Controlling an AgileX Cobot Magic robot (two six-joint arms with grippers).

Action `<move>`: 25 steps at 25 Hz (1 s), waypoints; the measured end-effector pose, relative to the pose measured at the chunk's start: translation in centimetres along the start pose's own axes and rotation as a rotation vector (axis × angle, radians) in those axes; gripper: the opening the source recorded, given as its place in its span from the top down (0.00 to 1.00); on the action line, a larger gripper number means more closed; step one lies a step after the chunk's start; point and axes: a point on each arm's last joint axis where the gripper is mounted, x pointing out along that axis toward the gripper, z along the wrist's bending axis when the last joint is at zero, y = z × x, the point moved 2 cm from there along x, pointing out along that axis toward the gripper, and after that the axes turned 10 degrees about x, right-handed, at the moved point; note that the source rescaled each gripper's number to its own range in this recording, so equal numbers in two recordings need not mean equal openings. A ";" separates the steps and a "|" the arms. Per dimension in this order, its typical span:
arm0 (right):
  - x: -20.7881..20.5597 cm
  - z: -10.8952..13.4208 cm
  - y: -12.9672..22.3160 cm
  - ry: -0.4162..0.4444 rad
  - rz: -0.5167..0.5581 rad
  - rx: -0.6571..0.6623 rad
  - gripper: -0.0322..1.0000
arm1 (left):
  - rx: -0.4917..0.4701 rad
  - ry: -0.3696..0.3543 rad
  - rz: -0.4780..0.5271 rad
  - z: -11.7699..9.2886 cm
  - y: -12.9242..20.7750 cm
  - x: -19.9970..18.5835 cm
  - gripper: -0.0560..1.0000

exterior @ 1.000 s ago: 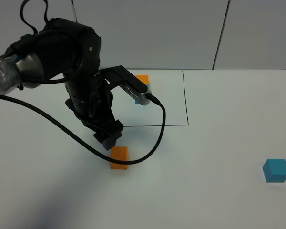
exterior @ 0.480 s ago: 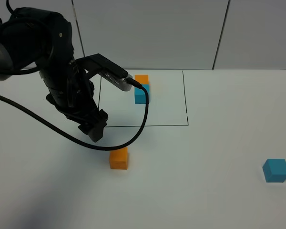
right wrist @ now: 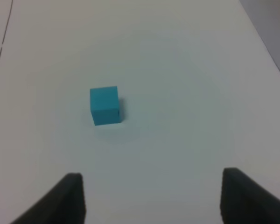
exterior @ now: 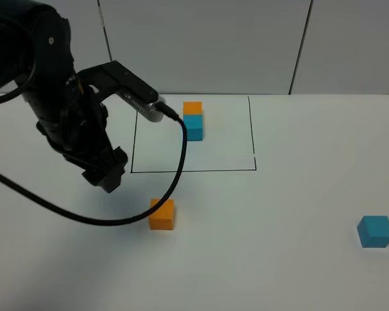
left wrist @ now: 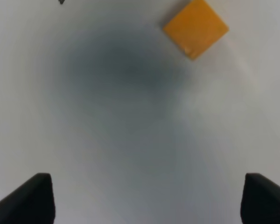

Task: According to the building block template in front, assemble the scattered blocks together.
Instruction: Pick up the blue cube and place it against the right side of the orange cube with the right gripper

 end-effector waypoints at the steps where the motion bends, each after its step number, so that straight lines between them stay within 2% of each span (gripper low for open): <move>1: 0.0 0.0 0.0 0.000 0.000 0.000 0.42 | 0.001 0.000 0.012 -0.3 0.6 0.0 0.02; 7: 0.0 0.0 0.0 0.000 0.000 0.000 0.42 | -0.022 0.037 0.084 -2.8 4.7 1.1 0.02; 21: 0.0 0.0 0.0 0.000 0.000 0.000 0.42 | -0.112 -0.083 -0.118 -6.8 11.3 -1.8 0.02; 25: 0.0 0.0 0.0 0.000 0.000 0.000 0.42 | -0.154 -0.157 -0.165 -7.8 14.0 -1.7 0.02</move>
